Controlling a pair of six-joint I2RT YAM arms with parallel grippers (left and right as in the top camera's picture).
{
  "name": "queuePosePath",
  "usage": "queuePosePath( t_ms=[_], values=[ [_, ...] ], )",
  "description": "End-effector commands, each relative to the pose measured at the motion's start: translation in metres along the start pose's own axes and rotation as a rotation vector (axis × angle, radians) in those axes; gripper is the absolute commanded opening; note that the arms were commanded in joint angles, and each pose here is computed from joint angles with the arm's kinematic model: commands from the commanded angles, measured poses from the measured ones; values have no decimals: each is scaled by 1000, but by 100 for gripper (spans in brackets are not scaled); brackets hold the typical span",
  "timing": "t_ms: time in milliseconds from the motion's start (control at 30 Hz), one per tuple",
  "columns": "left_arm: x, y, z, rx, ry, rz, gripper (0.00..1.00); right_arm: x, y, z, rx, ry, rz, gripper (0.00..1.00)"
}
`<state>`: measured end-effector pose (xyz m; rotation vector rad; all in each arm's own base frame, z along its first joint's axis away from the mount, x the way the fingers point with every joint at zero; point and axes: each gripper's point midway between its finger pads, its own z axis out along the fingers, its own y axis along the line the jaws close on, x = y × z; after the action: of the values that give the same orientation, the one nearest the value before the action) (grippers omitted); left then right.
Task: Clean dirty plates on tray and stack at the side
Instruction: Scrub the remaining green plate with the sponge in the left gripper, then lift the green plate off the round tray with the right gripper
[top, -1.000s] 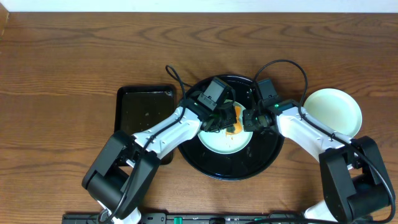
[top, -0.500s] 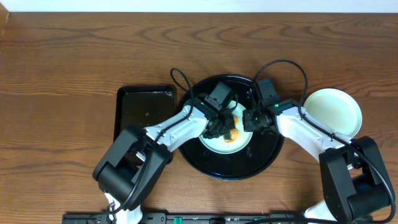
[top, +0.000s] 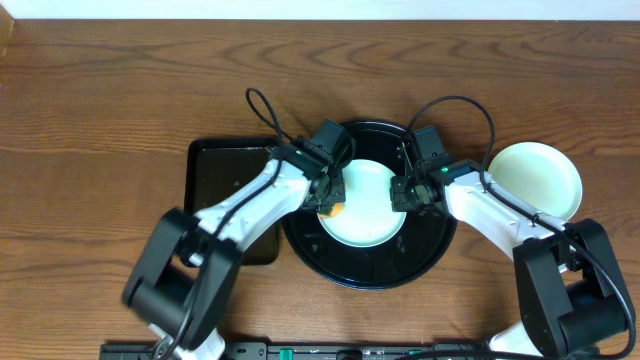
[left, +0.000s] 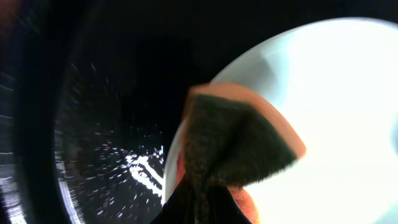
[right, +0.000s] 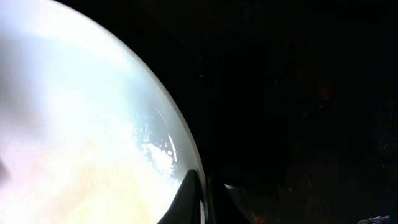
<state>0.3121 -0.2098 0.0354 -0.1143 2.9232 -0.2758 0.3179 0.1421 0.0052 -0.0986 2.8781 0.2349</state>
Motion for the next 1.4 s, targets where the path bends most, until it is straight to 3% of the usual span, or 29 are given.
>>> queuePosePath(
  t_ms=[0, 167, 300, 567, 933, 1100, 1367],
  values=[
    [-26, 4, -46, 0, -151, 115, 8, 7, -5, 7, 32, 29, 12, 1],
    [-44, 50, -88, -107, -251, 28, 7, 6, -5, 7, 28, 22, 11, 1],
    [-48, 83, -88, -154, -227, -54, 7, -3, 7, 7, -30, -9, -6, 1],
    [-52, 143, -79, -179, -150, -133, 7, -37, 54, -9, -279, -158, -207, 1],
    [-51, 166, -70, -208, -113, -194, 7, -78, 49, -80, -285, -390, -241, 1],
    [-49, 162, -68, -185, -101, -192, 7, -87, 37, -109, -167, -491, -339, 1],
    [-42, 167, -48, -207, -34, -193, 7, -95, 8, -139, 180, -576, -515, 1]
  ],
)
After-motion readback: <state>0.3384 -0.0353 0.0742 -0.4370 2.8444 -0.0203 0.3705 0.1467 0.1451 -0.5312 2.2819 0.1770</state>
